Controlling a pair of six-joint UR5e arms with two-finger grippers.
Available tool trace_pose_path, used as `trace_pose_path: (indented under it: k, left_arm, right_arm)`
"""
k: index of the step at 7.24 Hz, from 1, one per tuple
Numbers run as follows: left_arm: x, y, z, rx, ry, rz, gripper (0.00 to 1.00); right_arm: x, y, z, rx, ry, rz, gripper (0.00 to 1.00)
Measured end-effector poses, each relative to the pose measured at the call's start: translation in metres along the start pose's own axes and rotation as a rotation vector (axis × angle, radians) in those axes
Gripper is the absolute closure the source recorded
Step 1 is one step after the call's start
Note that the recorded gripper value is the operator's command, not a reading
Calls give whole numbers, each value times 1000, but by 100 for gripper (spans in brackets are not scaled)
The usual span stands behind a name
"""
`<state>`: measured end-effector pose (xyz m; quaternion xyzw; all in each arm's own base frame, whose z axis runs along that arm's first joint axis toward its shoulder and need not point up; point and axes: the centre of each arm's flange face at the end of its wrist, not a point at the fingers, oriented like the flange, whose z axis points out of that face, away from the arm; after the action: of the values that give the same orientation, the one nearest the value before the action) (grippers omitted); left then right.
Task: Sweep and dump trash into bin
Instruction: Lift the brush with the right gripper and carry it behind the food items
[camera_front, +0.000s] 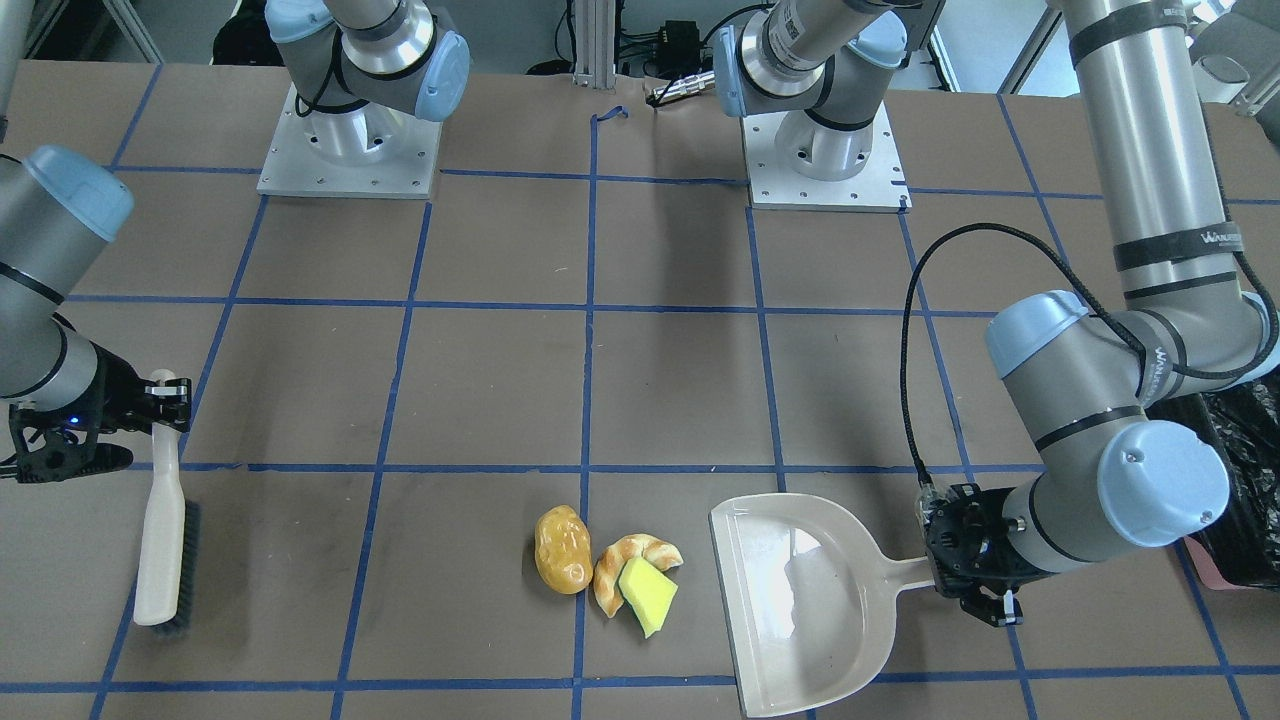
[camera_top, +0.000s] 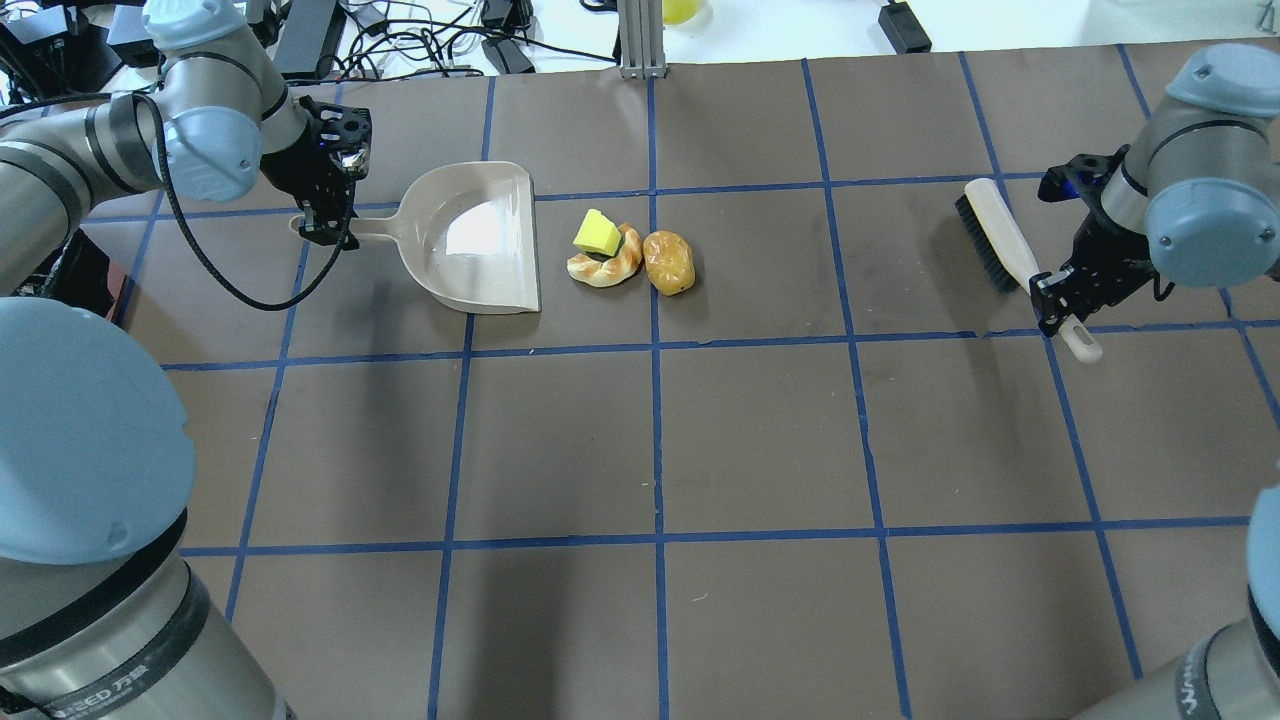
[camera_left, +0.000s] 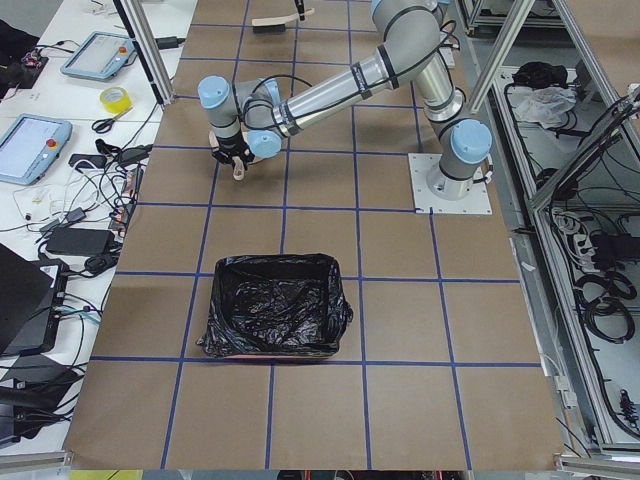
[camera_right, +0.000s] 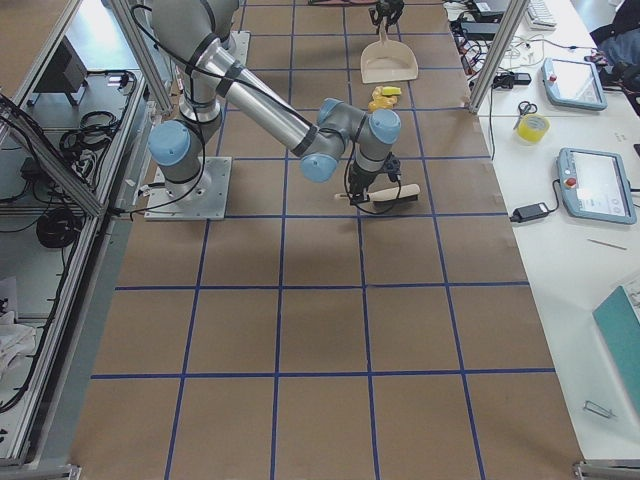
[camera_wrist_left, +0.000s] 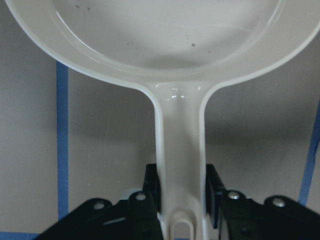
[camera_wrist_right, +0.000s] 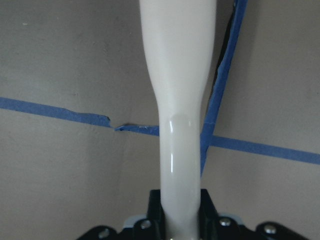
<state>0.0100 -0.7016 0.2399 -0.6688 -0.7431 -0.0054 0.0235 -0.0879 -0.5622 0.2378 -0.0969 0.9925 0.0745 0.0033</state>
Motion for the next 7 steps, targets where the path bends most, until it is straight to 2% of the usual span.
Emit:
trace_pose_path:
  k: [1, 3, 7]
  left_arm:
    - [0, -2, 1, -14, 2, 1, 99]
    - [1, -18, 1, -52, -1, 14, 99]
    - [1, -24, 1, -69, -5, 17, 99]
  right_arm:
    - [-12, -7, -9, 3, 0, 2, 100]
    - [-61, -24, -24, -8, -18, 59, 100]
    - [-214, -37, -26, -46, -98, 264, 100]
